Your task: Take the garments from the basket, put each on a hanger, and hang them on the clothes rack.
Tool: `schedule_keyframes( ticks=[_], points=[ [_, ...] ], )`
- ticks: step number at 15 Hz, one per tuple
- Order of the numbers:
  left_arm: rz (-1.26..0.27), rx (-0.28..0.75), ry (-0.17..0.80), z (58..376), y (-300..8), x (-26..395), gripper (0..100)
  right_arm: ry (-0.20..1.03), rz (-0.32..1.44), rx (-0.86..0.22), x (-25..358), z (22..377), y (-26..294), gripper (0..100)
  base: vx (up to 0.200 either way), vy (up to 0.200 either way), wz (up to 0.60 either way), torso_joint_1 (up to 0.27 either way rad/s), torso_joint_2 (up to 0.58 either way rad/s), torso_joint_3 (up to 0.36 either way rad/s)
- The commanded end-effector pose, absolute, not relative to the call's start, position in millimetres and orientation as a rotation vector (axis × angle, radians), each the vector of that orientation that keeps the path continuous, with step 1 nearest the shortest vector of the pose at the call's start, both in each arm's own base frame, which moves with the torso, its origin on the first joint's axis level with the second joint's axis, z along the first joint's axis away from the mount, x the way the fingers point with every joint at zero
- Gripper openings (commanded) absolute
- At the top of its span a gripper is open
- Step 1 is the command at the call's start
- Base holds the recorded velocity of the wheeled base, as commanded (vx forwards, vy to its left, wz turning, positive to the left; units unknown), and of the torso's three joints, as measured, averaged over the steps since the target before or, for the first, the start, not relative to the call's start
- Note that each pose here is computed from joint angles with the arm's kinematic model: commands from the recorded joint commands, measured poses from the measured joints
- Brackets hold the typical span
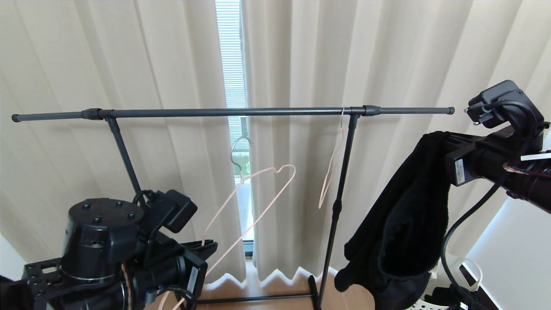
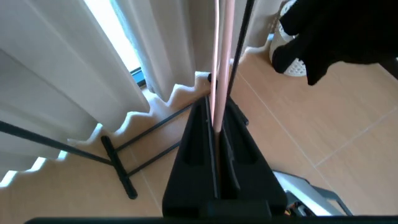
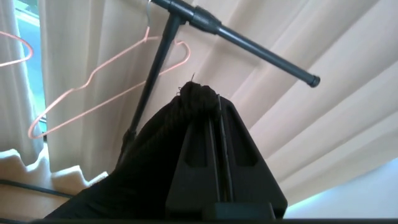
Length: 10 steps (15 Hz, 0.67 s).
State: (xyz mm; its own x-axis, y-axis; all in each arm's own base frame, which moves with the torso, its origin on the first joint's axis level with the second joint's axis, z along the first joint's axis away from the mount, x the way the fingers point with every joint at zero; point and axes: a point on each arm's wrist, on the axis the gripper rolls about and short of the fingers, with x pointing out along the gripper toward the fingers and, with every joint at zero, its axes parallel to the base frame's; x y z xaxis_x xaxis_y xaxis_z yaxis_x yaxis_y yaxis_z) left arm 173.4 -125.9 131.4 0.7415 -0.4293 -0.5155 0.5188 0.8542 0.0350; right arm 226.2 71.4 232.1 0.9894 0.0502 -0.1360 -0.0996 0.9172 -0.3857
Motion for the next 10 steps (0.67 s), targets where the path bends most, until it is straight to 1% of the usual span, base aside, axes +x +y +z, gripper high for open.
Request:
schedule_keyframes(
  ticks=[1, 2, 3, 4, 5, 7, 10],
  points=[
    [-0.604, 0.170, 0.514, 127.9, -121.5, 155.0, 0, 0.143, 0.104, -0.414, 216.4, 222.1, 83.1, 0, 0.000, 0.000, 0.00, 0.000, 0.00, 0.000],
    [-0.633, 0.169, 0.514, 125.3, -122.4, 153.7, 0, 0.140, 0.111, -0.415, 215.5, 222.4, 86.4, 0, 0.000, 0.000, 0.00, 0.000, 0.00, 0.000],
    [-0.665, 0.162, 0.470, 124.5, -123.1, 151.9, 0, 0.147, 0.136, -0.423, 213.6, 219.1, 94.3, 0, 0.000, 0.000, 0.00, 0.000, 0.00, 0.000],
    [-0.669, 0.163, 0.450, 123.8, -121.8, 150.3, 0, 0.158, 0.141, -0.430, 213.6, 215.4, 97.7, 0, 0.000, 0.000, 0.00, 0.000, 0.00, 0.000],
    [-0.669, 0.163, 0.450, 123.8, -121.8, 150.3, 0, 0.158, 0.141, -0.430, 213.6, 215.4, 97.7, 0, 0.000, 0.000, 0.00, 0.000, 0.00, 0.000],
    [-0.698, 0.157, 0.436, 122.7, -120.0, 146.7, 0, 0.198, 0.070, -0.453, 223.6, 205.7, 102.4, 0, 0.000, 0.000, 0.00, 0.000, 0.00, 0.000],
    [-0.773, 0.139, 0.427, 125.1, -119.5, 141.4, 0, 0.166, -0.026, -0.440, 237.4, 199.9, 107.4, 0, 0.000, 0.000, 0.00, 0.000, 0.00, 0.000]
  ],
)
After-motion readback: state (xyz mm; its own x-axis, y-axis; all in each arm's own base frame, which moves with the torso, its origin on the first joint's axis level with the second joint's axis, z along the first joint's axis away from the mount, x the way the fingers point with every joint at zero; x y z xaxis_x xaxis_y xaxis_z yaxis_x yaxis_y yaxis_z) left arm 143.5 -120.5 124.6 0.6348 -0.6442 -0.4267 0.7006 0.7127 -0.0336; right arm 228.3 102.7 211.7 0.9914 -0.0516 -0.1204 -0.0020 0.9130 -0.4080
